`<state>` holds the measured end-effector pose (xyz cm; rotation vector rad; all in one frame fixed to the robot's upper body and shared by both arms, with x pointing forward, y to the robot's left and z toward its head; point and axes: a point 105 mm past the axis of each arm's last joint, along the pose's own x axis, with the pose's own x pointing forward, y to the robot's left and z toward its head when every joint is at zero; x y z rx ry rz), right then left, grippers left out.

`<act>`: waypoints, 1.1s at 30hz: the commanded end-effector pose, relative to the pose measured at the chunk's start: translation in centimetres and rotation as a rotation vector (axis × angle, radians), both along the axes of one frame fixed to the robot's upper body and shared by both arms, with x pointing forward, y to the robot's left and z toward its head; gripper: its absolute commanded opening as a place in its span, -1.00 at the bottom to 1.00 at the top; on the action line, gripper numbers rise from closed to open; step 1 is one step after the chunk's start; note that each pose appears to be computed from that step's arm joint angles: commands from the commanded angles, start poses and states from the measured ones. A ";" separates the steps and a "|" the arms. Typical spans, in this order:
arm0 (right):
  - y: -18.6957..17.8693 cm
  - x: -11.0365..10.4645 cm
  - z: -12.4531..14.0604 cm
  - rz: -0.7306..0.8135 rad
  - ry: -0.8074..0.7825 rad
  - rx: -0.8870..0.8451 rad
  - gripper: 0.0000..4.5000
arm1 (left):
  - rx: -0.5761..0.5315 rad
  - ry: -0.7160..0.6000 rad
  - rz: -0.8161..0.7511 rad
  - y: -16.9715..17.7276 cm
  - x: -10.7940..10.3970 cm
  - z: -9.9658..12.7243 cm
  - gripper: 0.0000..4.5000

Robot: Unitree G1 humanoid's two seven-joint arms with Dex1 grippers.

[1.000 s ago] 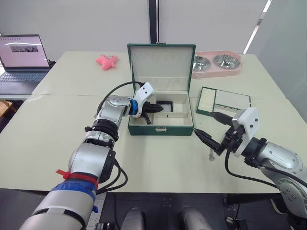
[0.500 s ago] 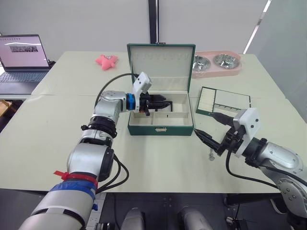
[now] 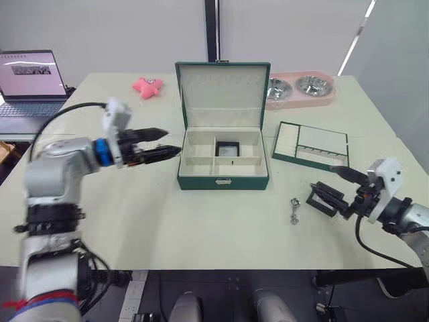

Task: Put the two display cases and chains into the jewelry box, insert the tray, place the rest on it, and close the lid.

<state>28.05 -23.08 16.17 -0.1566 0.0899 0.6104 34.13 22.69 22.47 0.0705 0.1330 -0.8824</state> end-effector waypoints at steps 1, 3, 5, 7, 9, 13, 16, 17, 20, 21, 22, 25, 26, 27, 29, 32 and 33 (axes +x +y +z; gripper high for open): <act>-3.1 0.3 -0.1 -0.057 -0.033 0.000 1.00 | 0.003 -0.050 0.129 2.7 -1.8 1.1 0.99; -4.2 0.5 -0.8 -0.079 -0.019 -0.005 1.00 | 0.005 -0.021 0.219 4.7 -3.2 -0.1 0.99; -4.8 0.7 -1.2 -0.092 -0.017 -0.010 1.00 | 0.024 0.002 0.304 6.4 -4.5 -1.4 0.99; -5.6 1.1 -1.7 -0.122 -0.017 -0.011 1.00 | 0.054 0.020 0.433 8.9 -6.1 -3.2 0.99; -6.3 1.4 -2.3 -0.151 -0.016 -0.007 1.00 | 0.063 0.019 0.527 10.6 -7.2 -4.1 0.99; -7.3 1.7 -3.2 -0.204 -0.020 0.003 1.00 | 0.075 -0.003 0.668 12.7 -8.6 -5.3 0.99; -8.2 1.6 -4.0 -0.238 -0.010 0.008 1.00 | 0.103 -0.008 0.775 14.1 -9.5 -6.6 0.99; -8.5 1.6 -4.3 -0.248 -0.007 0.011 1.00 | 0.110 -0.007 0.794 14.3 -9.7 -6.9 0.99; -9.0 1.7 -5.0 -0.270 0.001 0.015 1.00 | 0.095 -0.017 0.884 15.5 -9.9 -7.9 0.99; -9.2 1.8 -5.3 -0.275 0.002 0.013 1.00 | 0.086 -0.014 0.906 15.7 -10.0 -8.3 0.99; -9.3 1.8 -5.4 -0.281 0.003 0.012 1.00 | 0.083 -0.009 0.915 15.7 -10.0 -8.7 0.99; -9.6 1.8 -5.7 -0.294 -0.001 0.014 1.00 | 0.084 -0.012 0.927 15.6 -9.8 -9.1 0.99; -9.6 1.8 -5.7 -0.295 -0.003 0.015 1.00 | 0.085 -0.015 0.931 15.6 -9.7 -9.1 0.99; -9.5 1.9 -5.7 -0.295 -0.004 0.015 1.00 | 0.085 -0.019 0.935 15.6 -9.6 -9.1 0.99; -9.6 1.9 -5.8 -0.297 -0.006 0.016 1.00 | 0.079 -0.022 0.939 15.6 -9.4 -9.1 0.99; -9.7 1.8 -6.0 -0.309 -0.009 0.017 1.00 | 0.086 -0.017 0.931 15.3 -9.2 -9.4 0.99; -9.8 1.7 -6.0 -0.314 -0.011 0.017 1.00 | 0.091 -0.015 0.927 15.2 -9.1 -9.5 0.99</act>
